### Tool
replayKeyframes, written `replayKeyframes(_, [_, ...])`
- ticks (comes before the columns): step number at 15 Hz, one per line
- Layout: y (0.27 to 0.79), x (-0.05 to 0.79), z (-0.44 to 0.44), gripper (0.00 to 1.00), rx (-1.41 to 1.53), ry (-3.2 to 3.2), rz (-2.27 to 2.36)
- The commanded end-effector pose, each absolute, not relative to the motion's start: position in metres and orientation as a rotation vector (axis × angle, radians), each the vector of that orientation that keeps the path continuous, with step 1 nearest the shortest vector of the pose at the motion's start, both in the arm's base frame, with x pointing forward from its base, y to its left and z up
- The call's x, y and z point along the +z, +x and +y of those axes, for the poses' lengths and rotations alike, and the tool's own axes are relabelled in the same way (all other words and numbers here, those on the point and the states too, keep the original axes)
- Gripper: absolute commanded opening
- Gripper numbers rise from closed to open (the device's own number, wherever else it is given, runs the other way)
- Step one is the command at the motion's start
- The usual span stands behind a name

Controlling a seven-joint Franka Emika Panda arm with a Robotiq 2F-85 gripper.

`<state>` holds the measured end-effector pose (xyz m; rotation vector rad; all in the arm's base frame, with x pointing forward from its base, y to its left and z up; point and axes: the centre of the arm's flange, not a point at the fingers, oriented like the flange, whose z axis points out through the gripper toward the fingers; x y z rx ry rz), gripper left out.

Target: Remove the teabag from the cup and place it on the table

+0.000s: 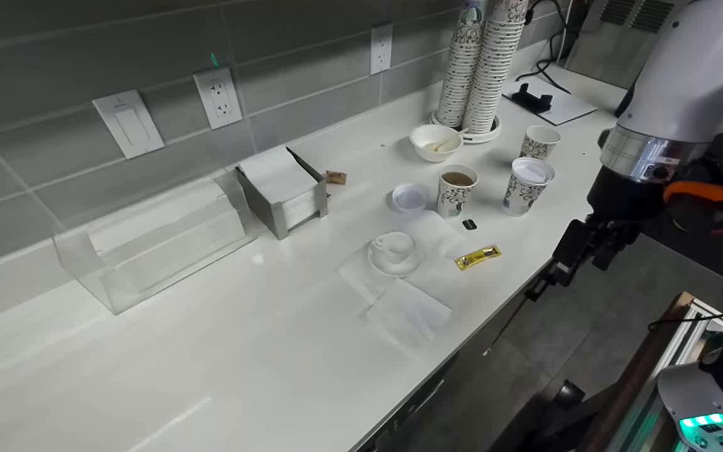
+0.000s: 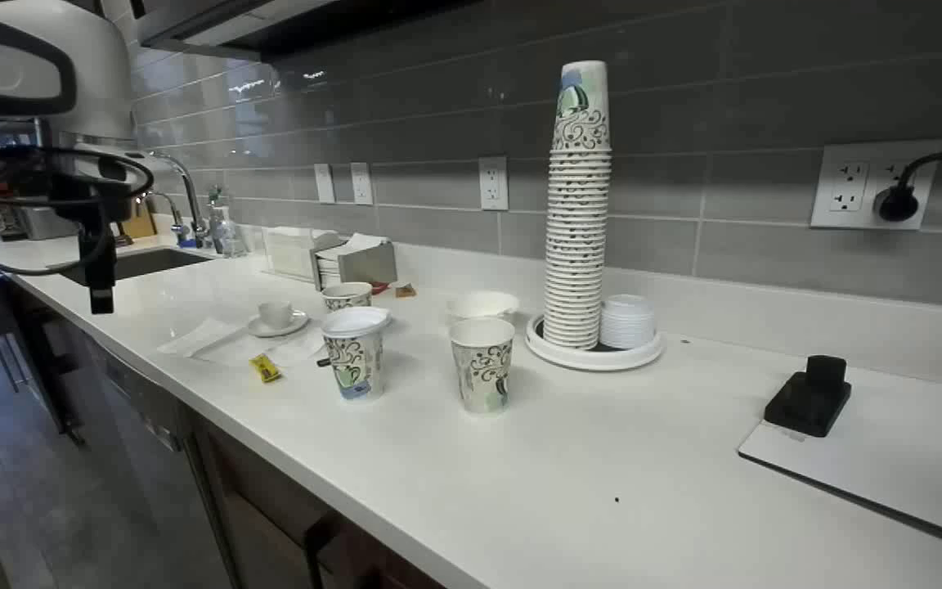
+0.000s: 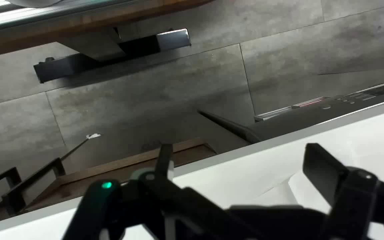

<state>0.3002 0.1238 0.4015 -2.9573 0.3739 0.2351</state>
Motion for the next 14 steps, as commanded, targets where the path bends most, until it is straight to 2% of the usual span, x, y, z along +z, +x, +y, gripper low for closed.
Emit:
replayKeyframes(1, [0.3,0.402,0.124,1.0,0.235,-2.957,0.374])
replayKeyframes(11, [0.3,0.402,0.124,1.0,0.235,-2.957,0.374])
replayKeyframes(14, [0.326,0.405,0.149,1.0,0.005,-2.968,0.372])
